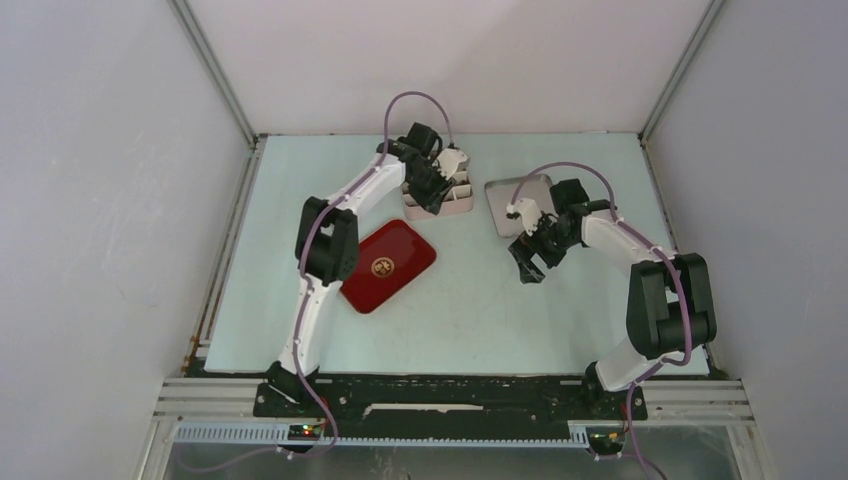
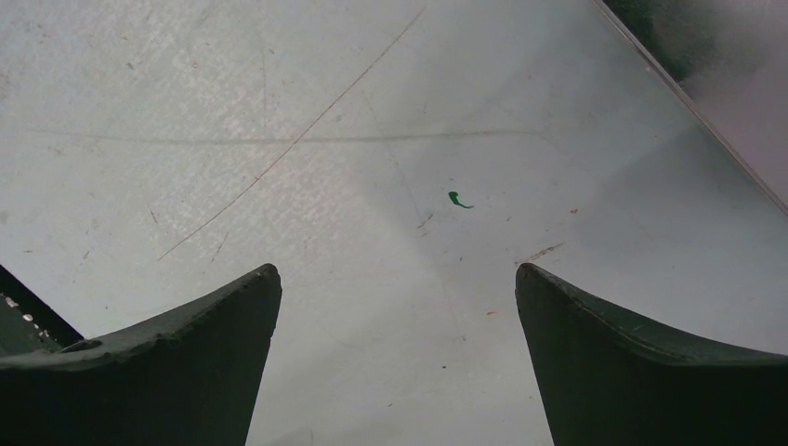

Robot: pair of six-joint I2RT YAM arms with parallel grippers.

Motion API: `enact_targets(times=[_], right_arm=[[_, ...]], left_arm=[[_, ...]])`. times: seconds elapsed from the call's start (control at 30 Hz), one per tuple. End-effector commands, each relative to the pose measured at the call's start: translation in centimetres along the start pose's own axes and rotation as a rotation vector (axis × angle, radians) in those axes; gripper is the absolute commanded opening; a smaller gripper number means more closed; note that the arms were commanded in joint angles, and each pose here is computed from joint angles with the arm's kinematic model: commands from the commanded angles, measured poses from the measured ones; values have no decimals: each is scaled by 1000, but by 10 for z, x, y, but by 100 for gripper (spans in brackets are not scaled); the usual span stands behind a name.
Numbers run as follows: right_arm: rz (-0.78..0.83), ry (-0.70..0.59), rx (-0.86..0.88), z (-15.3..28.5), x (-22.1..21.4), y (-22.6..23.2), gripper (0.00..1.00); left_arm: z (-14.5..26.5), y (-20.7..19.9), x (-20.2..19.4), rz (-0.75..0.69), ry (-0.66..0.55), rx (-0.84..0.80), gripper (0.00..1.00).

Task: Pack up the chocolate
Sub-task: Move the packing box to the center of the board.

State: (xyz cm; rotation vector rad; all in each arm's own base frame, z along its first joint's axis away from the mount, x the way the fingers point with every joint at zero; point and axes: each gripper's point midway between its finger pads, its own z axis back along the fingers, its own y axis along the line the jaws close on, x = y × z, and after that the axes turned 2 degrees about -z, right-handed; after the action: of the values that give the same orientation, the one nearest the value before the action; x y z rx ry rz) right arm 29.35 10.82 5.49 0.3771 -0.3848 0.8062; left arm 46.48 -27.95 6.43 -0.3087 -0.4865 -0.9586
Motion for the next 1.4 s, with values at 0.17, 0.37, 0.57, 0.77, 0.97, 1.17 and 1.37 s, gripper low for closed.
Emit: enact_targets(times=[0.17,0.37,0.57,0.77,0.97,1.17,1.37], right_arm=[[-55,-113,-184,31,26,-39,99],[-33,-148,-269,43,33,-58,99],[14,-130,-299,44,41,-73,97],[-9,-146,-305,38,58,-90,86],[-188,-263,-233,34,105,-96,79],[-326,-290,-174,15,130,-100,79],[-447,-270,-150,-13,152,-109,77]], left_arm=[[8,-38,11,-175,-65,3,25],[12,-95,-7,-338,-23,-40,15],[22,-167,-35,-464,-7,-186,14],[41,-219,-76,-572,49,-279,14],[62,-236,-90,-516,28,-287,31],[111,-224,-52,-441,-154,-202,50],[186,-163,-13,-152,-397,-113,53]])
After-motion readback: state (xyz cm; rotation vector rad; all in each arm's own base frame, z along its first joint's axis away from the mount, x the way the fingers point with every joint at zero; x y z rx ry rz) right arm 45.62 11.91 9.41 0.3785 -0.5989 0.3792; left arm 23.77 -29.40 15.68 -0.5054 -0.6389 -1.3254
